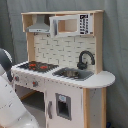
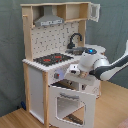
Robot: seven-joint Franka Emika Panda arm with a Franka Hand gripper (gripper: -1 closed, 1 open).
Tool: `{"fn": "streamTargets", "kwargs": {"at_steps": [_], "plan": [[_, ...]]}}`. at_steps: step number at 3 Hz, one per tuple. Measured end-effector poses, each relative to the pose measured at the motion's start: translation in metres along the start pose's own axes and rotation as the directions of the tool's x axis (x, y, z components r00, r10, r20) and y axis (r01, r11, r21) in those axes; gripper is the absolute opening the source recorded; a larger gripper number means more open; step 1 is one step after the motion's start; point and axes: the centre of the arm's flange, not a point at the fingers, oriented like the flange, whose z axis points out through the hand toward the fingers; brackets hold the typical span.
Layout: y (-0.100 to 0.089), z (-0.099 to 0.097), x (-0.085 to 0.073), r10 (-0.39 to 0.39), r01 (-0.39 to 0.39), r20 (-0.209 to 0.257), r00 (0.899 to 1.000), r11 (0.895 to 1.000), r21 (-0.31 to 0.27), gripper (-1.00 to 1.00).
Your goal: Play with the kitchen
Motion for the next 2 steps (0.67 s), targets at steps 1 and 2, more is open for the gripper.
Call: {"fn": "streamTargets", "kwargs": {"at_steps": [1, 2], "plan": [[-0.002, -0.0102, -0.0038, 0.034, -0.033, 0.042, 0.999, 0.999, -0.012, 1.0], [-0.0071, -0.0189, -0.0061, 0.069, -0.066, 0.083, 0.994, 0.997, -0.029, 1.0]]}}
